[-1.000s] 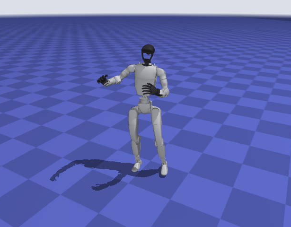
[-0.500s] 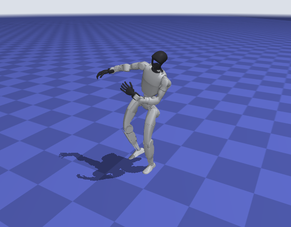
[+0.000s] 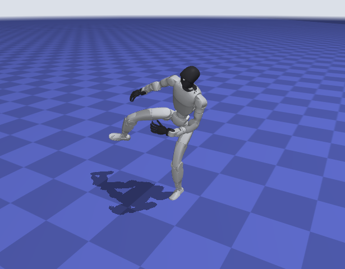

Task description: Kungfu

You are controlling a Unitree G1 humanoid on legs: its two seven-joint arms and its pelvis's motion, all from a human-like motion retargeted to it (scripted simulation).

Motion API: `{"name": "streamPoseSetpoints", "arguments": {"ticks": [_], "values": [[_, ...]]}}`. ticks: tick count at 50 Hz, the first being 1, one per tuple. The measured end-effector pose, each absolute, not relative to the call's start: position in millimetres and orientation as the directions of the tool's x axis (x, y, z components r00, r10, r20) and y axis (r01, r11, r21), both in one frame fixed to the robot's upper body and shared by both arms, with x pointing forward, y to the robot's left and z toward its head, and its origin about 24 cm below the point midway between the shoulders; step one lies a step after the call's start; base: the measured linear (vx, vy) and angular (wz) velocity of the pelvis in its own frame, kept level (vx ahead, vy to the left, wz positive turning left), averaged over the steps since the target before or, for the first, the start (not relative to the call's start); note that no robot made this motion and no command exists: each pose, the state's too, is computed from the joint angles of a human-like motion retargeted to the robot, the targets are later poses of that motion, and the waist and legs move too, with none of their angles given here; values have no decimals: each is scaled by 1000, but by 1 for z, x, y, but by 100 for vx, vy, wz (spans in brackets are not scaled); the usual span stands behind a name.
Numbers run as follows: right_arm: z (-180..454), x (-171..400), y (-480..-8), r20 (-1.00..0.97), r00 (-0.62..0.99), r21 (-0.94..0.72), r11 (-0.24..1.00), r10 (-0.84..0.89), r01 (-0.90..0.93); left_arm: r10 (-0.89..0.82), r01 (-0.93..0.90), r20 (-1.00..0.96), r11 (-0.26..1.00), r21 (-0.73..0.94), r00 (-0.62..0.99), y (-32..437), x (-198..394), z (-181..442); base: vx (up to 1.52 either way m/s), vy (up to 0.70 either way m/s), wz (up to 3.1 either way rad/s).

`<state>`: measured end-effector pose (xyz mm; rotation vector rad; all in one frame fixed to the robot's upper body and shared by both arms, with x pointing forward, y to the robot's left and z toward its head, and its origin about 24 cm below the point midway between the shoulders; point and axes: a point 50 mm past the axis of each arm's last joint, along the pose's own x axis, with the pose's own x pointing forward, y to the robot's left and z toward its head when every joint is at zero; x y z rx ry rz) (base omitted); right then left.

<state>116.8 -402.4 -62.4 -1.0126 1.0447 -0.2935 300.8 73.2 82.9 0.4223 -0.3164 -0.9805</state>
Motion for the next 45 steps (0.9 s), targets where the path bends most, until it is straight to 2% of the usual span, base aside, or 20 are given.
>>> {"name": "streamPoseSetpoints", "arguments": {"ticks": [5, 11, 18, 22, 34, 38, 42, 45], "values": [[-87, 96, -379, -652, 497, -749, 591, -573, -300, -794, 732, -13, 554, 397, 608, 109, 297, 58, -7, -33, -71], [-101, 81, -364, -682, 467, -711, 661, -563, -242, -691, 667, -80, 652, 361, 719, 155, 287, 34, -17, -20, -1], [-102, 108, -352, -685, 517, -676, 713, -514, -187, -575, 601, -176, 748, 282, 799, 188, 267, -2, -34, -7, -4], [-101, 127, -343, -674, 556, -660, 735, -487, -156, -556, 599, -225, 761, 251, 800, 196, 258, -16, -46, -23, -10], [-107, 138, -324, -691, 586, -585, 804, -422, -111, -615, 674, -280, 690, 262, 738, 180, 253, -31, -44, -44, -9], [-107, 143, -323, -694, 567, -563, 826, -445, -41, -647, 695, -258, 642, 324, 718, 171, 259, -28, -55, -81, -10], [-88, 183, -326, -661, 609, -518, 854, -439, 53, -665, 673, -178, 631, 387, 726, 139, 272, -24, -86, -58, -20], [-70, 223, -317, -629, 677, -480, 876, -382, 49, -672, 659, -131, 637, 401, 729, 115, 288, -15, -72, -32, -10]]}}
